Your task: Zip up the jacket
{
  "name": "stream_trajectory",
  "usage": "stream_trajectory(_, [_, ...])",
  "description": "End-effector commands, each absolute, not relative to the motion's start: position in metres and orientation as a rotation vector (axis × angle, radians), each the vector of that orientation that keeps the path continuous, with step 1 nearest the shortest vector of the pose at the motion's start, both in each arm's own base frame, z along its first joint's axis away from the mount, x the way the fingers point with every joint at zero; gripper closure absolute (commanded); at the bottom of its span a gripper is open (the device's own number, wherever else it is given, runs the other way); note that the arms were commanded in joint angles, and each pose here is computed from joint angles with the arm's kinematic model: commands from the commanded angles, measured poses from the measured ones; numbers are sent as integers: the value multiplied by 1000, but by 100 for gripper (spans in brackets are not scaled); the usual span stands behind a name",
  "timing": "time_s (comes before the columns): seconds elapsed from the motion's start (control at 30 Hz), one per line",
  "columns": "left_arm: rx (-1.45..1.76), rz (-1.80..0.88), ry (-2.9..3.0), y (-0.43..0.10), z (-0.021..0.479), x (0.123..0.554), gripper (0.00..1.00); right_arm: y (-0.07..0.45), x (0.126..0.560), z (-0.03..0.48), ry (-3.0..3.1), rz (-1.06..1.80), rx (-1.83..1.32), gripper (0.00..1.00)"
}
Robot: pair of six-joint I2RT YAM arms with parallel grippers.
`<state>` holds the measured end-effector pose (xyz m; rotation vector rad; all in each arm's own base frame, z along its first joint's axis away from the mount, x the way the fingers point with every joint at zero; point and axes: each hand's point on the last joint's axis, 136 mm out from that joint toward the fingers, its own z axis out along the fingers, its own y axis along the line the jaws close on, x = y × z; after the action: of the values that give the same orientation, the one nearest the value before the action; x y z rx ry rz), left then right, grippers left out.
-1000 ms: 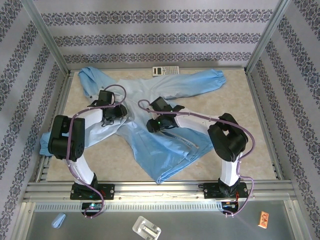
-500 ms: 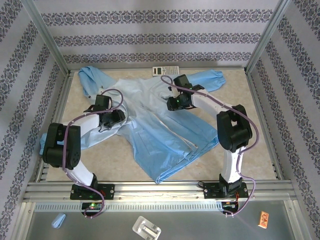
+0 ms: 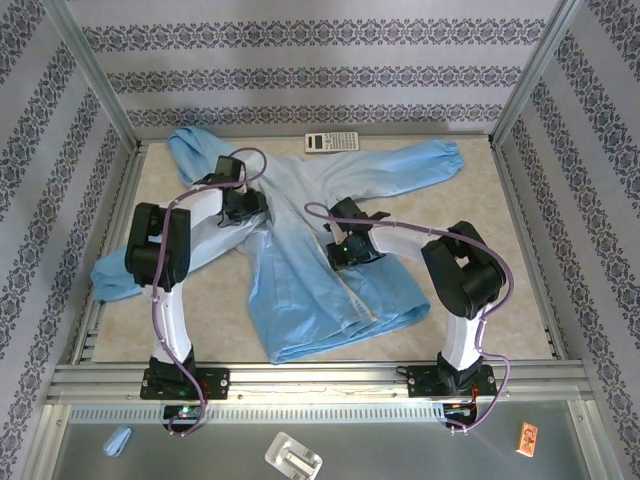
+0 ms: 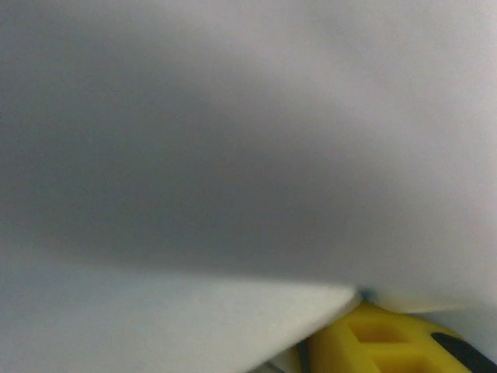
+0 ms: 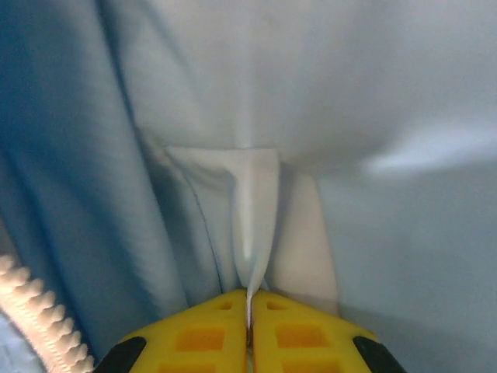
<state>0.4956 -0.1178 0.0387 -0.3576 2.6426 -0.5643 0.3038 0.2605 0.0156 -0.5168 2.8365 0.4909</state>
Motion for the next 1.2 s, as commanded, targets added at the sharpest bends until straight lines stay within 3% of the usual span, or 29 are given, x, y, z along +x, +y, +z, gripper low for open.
stream_trajectory(0.0, [-259,-605,2694,-150,35,509,57,272,273,2,2911,559,-485,91])
stream_trajectory(0.27, [-222,-588,2648,-169,56,542,57,285,293,30,2822,574,-471,90])
stream_trajectory(0.53, [-151,-553,2579,-142,120,529,51,278,325,41,2802,606,-411,89])
stream_trajectory(0.67, [-137,-532,2568,-123,143,494,49,274,337,36,2813,636,-374,89])
stream_trajectory(0.83, [-137,-576,2616,-122,138,420,48,273,351,31,2816,660,-352,89])
stream_trajectory(1.17, [39,-693,2692,-212,99,268,37,263,381,13,2858,655,-316,89])
